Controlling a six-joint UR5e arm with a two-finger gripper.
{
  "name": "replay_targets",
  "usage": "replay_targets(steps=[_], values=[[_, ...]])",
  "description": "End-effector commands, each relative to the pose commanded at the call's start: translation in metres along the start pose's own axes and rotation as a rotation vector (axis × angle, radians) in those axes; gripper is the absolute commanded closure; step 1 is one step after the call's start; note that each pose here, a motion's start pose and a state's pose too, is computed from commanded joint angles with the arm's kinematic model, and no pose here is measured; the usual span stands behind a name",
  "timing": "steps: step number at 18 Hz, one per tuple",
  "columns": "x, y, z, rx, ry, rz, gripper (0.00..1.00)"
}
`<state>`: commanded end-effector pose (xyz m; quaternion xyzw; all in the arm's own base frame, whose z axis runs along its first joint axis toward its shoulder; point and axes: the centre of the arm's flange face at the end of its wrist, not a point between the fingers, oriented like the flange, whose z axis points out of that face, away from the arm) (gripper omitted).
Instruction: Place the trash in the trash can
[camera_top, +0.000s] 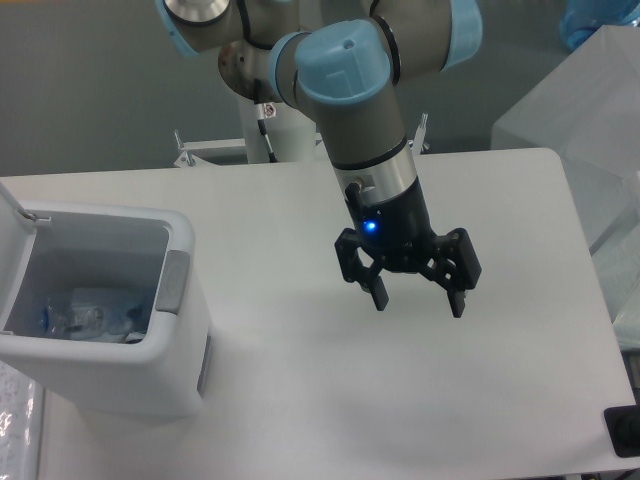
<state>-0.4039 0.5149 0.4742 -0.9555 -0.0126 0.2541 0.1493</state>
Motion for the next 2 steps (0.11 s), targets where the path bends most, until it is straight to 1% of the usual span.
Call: replay_targets(steps=[2], values=[[-0.0014, -0.001, -0.0018, 0.003, -0.003, -0.002, 0.0]])
